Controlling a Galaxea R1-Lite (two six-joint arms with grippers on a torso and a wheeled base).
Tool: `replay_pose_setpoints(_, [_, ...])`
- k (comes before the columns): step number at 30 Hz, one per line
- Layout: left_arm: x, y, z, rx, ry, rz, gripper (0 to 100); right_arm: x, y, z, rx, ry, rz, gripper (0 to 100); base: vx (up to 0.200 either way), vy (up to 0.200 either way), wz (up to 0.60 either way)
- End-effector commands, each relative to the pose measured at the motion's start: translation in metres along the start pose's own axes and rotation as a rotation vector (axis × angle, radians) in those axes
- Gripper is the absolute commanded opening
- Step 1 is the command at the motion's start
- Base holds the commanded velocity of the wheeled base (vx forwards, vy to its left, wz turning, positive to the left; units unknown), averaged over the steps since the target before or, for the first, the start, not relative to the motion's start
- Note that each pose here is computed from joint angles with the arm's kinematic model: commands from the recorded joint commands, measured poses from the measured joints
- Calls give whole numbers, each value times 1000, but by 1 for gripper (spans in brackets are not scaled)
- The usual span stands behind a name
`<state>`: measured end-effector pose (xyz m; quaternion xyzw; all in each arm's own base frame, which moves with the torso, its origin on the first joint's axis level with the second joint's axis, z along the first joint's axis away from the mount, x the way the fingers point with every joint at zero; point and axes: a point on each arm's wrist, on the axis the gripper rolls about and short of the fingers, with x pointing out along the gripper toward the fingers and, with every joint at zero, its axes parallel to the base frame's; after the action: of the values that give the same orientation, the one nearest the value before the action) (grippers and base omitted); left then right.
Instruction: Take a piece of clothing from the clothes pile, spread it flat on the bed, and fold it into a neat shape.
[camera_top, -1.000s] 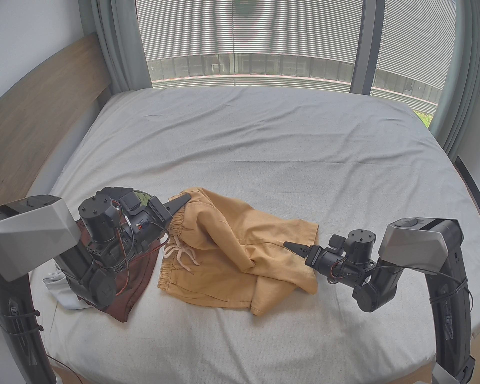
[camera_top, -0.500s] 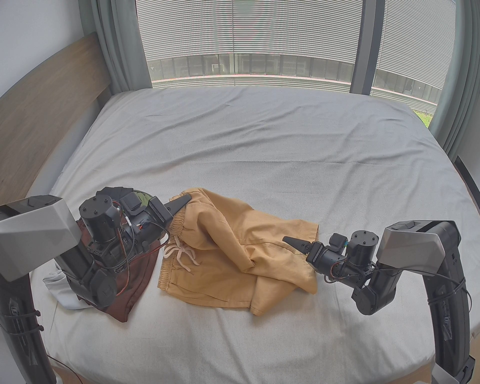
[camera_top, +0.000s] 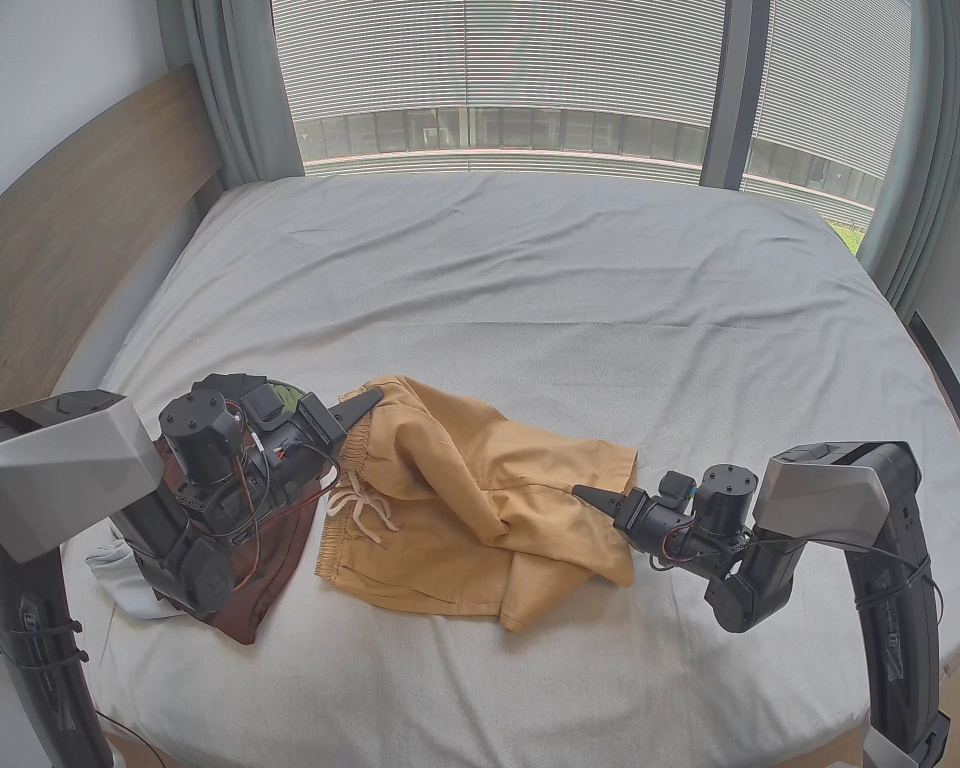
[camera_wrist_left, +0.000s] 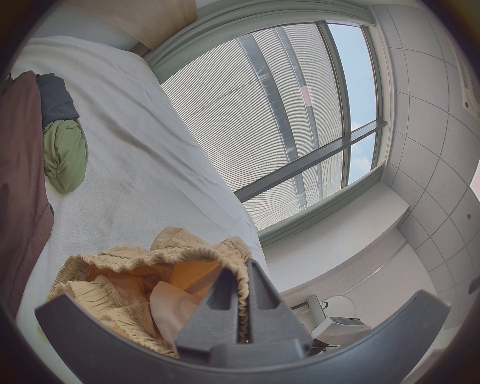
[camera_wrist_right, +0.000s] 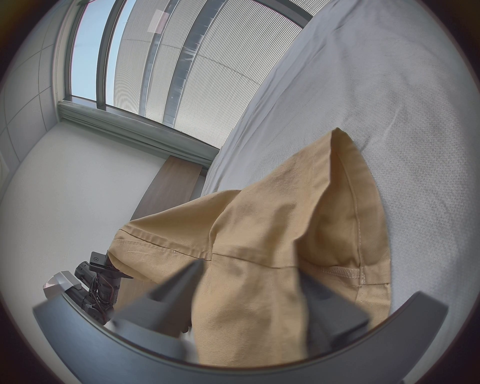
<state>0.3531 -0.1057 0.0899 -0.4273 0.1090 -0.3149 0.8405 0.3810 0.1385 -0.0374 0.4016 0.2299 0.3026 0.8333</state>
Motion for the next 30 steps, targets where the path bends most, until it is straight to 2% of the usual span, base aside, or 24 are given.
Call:
replay_pose_setpoints(1, [0, 1, 0, -1, 1, 1, 0, 0, 0, 1, -1, -2, 1, 0, 0, 0, 0])
replay_pose_setpoints(8, [2, 4, -1, -1, 1, 6, 0, -3, 0, 3, -1, -7, -4, 0, 0, 0, 0])
replay_pose_setpoints(20, [3, 7, 9, 11, -32, 7, 0, -42, 47, 59, -60, -145, 45, 0, 0, 0, 0])
replay_pose_setpoints(30, [4, 4, 13, 20, -44, -9, 0, -57, 64, 65, -78, -162, 58, 0, 0, 0, 0])
